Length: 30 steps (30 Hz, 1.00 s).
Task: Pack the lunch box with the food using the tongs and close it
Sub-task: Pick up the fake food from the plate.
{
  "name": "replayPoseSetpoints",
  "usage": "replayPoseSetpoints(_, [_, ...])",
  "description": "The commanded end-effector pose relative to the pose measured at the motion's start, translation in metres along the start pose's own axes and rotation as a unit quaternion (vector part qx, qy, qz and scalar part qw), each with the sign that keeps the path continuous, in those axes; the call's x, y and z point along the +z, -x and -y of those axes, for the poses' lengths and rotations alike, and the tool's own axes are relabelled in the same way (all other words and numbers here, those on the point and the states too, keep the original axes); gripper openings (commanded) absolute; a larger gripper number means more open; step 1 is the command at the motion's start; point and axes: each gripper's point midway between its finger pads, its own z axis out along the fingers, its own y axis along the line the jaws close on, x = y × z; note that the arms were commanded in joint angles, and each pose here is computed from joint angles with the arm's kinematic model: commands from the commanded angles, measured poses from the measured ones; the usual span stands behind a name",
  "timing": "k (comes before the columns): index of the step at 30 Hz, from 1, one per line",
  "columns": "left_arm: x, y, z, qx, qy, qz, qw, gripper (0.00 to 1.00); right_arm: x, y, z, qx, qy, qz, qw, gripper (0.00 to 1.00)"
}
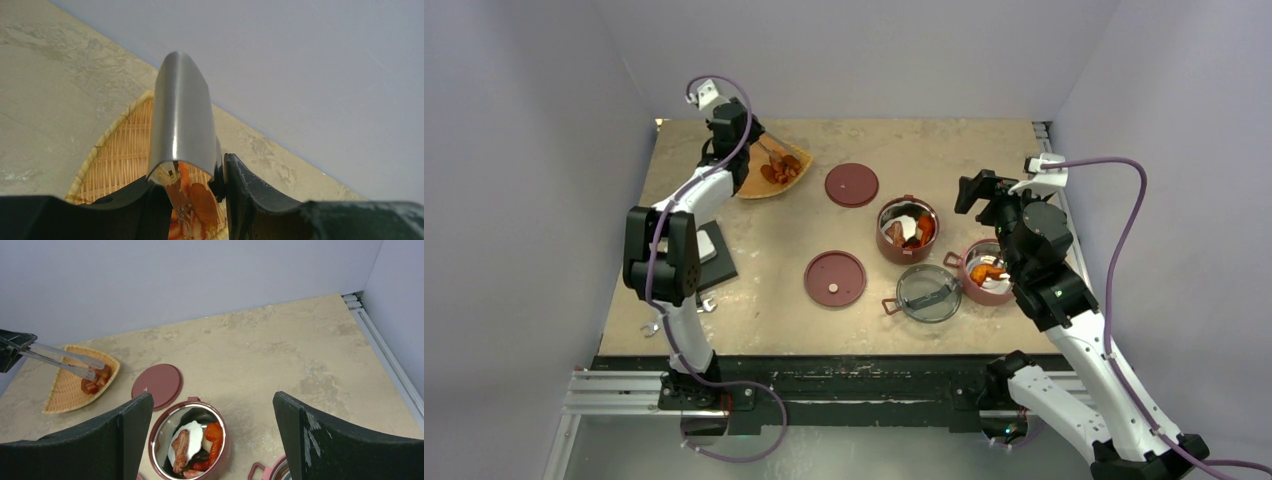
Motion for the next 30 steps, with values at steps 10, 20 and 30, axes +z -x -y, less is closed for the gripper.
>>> replayPoseSetpoints(10, [0.028, 0.010, 0.006, -0.034, -0.031, 0.009, 0.999, 0.38, 0.001, 0.004, -0.003, 0.000, 0.008, 0.009, 1.000, 0.93])
replayPoseSetpoints(20, [0.033, -0.007, 0.009, -0.057, -0.047, -0.011, 0.997, 0.33, 0.001, 0.005, -0.002, 0.001, 0.007, 0.010, 1.000, 0.93])
replayPoseSetpoints(30, [0.019, 0.011, 0.016, -0.078, -0.063, 0.008, 0.995, 0.21, -0.001, 0.005, -0.002, 0.004, 0.008, 0.011, 1.000, 0.93])
